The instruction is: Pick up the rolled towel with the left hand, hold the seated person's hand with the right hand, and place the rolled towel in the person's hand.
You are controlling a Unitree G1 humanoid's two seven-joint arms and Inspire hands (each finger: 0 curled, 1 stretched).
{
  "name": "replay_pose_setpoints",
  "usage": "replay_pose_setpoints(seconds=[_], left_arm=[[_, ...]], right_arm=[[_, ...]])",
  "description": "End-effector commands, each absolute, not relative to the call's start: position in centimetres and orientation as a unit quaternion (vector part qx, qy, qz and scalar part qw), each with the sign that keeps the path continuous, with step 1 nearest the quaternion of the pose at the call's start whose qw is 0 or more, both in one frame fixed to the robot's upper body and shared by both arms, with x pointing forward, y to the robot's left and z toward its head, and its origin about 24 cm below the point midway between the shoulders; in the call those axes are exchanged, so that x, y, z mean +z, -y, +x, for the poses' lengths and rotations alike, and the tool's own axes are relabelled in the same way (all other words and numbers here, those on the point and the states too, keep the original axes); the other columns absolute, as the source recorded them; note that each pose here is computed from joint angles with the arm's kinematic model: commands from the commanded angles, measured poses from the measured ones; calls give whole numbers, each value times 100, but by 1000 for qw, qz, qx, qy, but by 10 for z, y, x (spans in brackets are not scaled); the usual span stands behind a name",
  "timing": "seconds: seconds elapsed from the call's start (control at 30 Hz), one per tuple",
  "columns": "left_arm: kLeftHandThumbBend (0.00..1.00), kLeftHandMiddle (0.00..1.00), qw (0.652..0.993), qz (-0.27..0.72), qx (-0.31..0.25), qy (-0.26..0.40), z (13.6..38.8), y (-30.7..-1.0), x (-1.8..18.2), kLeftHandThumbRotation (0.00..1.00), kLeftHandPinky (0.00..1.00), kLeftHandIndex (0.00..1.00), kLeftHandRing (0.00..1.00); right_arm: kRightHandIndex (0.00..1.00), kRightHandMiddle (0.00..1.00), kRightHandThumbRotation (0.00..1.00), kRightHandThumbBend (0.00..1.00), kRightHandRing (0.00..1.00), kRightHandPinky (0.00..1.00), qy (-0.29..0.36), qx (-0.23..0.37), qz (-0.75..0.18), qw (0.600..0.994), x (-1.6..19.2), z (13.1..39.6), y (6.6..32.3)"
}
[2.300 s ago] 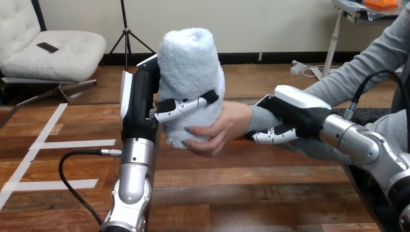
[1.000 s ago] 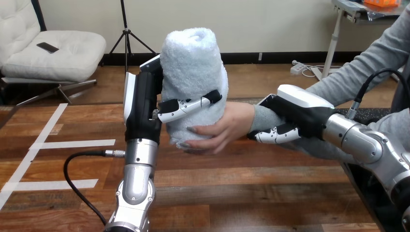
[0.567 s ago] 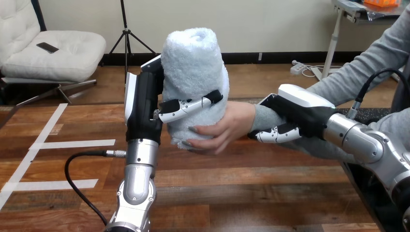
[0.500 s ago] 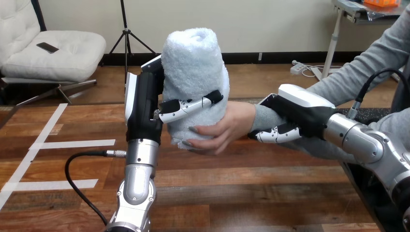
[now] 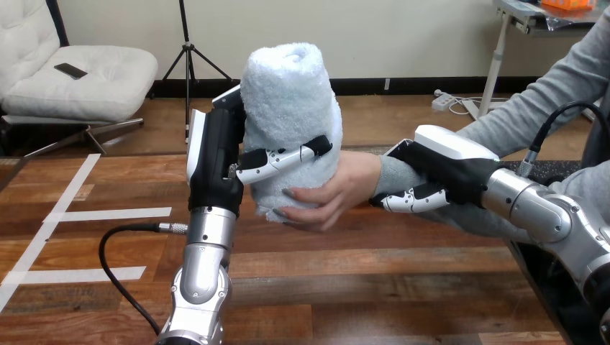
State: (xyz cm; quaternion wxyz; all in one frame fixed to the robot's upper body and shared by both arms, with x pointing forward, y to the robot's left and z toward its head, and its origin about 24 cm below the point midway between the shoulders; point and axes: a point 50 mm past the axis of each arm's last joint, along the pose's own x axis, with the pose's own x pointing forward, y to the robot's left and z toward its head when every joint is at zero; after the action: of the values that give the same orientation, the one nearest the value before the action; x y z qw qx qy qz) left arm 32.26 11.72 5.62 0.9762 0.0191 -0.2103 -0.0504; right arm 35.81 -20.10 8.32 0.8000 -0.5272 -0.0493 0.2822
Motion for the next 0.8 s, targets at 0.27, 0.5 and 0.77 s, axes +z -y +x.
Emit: replay_pose_setpoints(seconds=[0.27,0.5,0.77], left_arm=[[90,61,968,21,-113,225,334,-101,76,59,48,65,56],[98,71,968,26,-126,214,335,-103,74,77,59,72,68],[100,79,968,37,-134,208,335,-106,72,86,68,76,78]], right_arm=[[45,41,46,37,34,30,127,266,-513,806,120,373,178],[45,41,47,37,34,30,128,266,-509,809,119,372,178],[45,41,47,37,34,30,124,268,-510,808,119,373,178]])
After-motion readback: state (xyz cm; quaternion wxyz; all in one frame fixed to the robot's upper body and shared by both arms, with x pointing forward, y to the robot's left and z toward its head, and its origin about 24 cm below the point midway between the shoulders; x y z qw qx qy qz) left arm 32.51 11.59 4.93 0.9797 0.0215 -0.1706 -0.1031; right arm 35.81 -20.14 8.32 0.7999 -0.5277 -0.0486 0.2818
